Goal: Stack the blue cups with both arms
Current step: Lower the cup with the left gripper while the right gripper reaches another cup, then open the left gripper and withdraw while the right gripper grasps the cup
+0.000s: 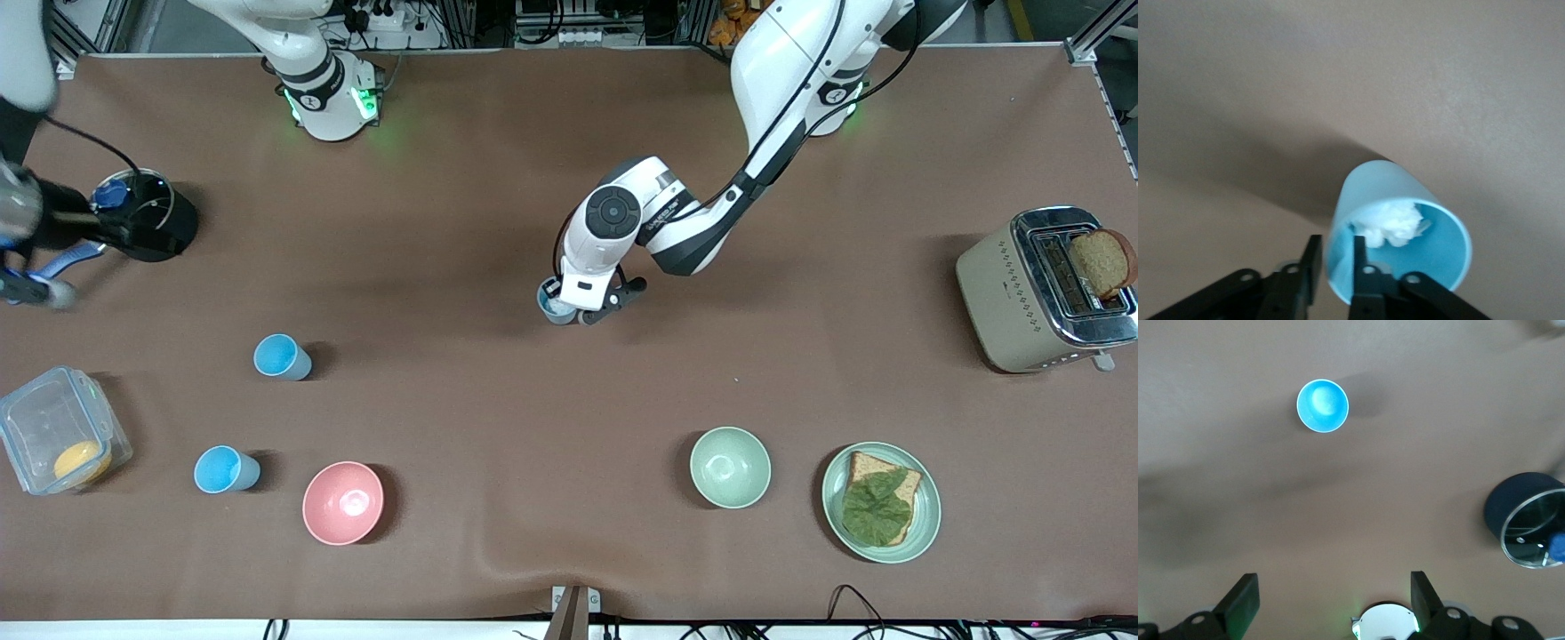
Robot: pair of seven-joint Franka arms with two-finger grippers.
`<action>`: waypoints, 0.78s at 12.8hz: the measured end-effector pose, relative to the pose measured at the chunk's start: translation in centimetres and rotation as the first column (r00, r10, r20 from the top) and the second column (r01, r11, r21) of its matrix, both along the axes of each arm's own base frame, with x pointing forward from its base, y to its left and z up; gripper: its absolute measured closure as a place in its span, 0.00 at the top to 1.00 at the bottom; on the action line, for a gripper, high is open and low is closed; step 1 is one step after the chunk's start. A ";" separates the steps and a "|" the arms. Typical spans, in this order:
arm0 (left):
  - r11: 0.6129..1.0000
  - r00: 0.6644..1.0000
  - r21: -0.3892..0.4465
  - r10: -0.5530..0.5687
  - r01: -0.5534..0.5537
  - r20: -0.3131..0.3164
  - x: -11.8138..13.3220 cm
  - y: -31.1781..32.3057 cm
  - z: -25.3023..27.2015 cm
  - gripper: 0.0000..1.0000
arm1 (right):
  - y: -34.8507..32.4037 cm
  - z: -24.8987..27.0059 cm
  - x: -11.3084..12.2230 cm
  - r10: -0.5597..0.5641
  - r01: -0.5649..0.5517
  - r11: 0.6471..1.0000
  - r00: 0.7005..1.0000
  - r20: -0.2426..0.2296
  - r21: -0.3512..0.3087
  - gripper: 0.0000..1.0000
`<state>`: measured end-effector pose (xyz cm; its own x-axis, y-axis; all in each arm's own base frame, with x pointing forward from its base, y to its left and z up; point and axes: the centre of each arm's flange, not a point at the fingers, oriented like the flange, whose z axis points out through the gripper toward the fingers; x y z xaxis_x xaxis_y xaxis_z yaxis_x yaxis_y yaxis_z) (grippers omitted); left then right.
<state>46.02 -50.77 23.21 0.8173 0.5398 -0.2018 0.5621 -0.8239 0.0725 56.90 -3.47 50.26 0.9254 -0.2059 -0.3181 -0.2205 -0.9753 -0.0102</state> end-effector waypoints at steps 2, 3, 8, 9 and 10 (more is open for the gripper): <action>1.000 1.000 0.007 -0.006 0.005 0.023 0.6 0.1 0.8 0.53 | 0.2 -6.5 2.3 0.010 -0.010 1.000 0.999 -0.045 0.008 1.00; 1.000 1.000 0.014 -0.003 0.003 0.030 1.2 0.3 2.0 0.64 | 0.2 -10.2 3.5 0.018 -0.018 1.000 0.998 -0.058 0.014 1.00; 0.995 0.991 0.061 0.066 -0.074 0.120 5.3 6.0 14.9 1.00 | -1.6 -22.5 6.6 0.020 -0.019 1.000 0.999 -0.026 0.021 1.00; 0.993 0.986 0.062 0.089 -0.098 0.144 6.0 7.5 17.2 1.00 | -1.7 -23.9 6.8 0.017 -0.017 1.000 1.000 0.000 0.017 1.00; 0.992 0.980 0.058 0.104 -0.115 0.167 6.7 8.9 19.0 1.00 | -1.7 -25.2 6.6 0.016 -0.016 1.000 1.000 0.022 0.013 1.00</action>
